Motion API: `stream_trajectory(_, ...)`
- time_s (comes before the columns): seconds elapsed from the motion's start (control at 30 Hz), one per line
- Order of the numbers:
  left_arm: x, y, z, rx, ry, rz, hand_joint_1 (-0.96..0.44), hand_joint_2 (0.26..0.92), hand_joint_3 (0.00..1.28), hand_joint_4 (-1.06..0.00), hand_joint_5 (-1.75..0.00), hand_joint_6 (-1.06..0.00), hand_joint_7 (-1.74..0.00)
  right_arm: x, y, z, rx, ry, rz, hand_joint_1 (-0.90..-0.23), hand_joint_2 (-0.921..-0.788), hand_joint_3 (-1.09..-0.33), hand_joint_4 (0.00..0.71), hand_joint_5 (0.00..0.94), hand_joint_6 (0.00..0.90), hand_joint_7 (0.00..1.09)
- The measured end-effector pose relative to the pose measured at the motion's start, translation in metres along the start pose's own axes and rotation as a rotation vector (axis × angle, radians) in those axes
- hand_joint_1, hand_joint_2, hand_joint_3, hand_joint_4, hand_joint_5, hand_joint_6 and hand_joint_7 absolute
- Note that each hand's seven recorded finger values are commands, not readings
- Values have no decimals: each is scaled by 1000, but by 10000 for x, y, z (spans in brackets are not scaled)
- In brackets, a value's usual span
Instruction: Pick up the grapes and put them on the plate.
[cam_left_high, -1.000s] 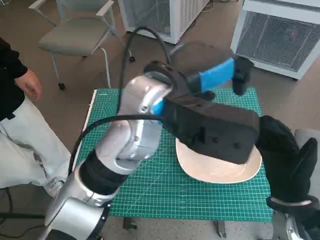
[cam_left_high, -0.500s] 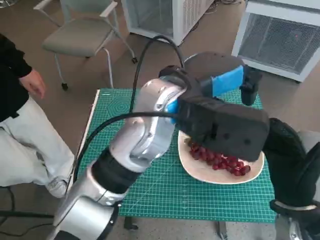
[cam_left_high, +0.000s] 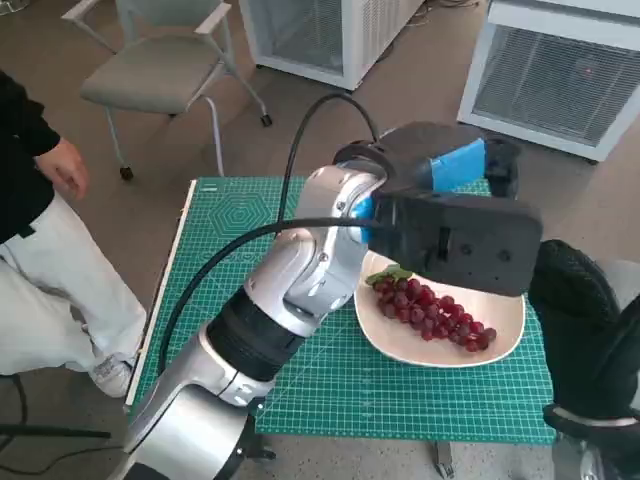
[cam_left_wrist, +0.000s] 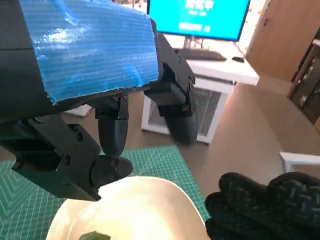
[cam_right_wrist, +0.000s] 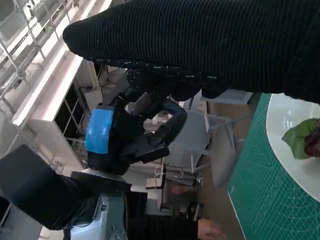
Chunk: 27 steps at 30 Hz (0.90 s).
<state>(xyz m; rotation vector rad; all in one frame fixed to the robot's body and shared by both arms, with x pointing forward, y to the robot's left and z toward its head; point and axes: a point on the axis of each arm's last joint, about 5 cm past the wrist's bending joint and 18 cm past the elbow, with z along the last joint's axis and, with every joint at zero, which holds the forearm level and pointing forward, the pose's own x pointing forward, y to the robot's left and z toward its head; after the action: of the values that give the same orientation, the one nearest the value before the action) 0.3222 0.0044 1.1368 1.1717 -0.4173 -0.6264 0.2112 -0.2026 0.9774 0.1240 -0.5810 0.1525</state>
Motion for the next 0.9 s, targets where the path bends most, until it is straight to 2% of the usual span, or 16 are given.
stream_trajectory(0.1, -5, 7, -6, -6, -3, -2, 374, 730, 476, -619, -1365, -458, -177, 2, 6, -2, 0, 1, 3, -329, -921, -607, 432, 892, 242, 1039)
stream_trajectory(0.3, -79, 58, -52, 4, -24, 39, 365, 873, 210, -622, -1313, -531, -95, 6, 19, -8, 0, 3, 9, -329, -921, -606, 432, 892, 242, 1040)
stream_trajectory(0.4, -166, 66, -142, -14, -65, 88, 368, 889, 150, -657, -1270, -553, -80, 8, 22, -9, 1, 1, 10, -328, -921, -606, 432, 892, 243, 1040)
stream_trajectory(0.43, -200, 63, -188, -25, -80, 104, 331, 893, 136, -643, -1225, -558, -77, 8, 22, -10, 1, 0, 9, -328, -921, -606, 432, 892, 243, 1039)
stream_trajectory(0.5, -272, 45, -301, -59, -108, 136, 111, 899, 93, -586, -917, -565, -66, 8, 22, -11, 1, -1, 9, -327, -921, -606, 432, 891, 243, 1039)
stream_trajectory(0.57, -342, 11, -436, -105, -127, 162, -166, 902, 48, -521, -475, -561, -44, 6, 21, -14, 1, -1, 9, -326, -921, -607, 433, 890, 243, 1039)
stream_trajectory(0.63, -408, -40, -584, -175, -149, 190, -298, 909, 26, -480, -228, -542, -23, 6, 21, -18, 1, 1, 8, -326, -921, -607, 433, 890, 243, 1039)
stream_trajectory(0.77, -533, -204, -910, -387, -221, 271, -386, 918, 29, -440, -58, -500, -6, 5, 19, -20, 1, 2, 8, -326, -921, -607, 434, 888, 242, 1038)
stream_trajectory(0.9, -636, -409, -1167, -616, -281, 349, -422, 920, 96, -413, -14, -460, -3, 11, 22, -19, 2, 0, 11, -327, -921, -606, 435, 886, 241, 1036)
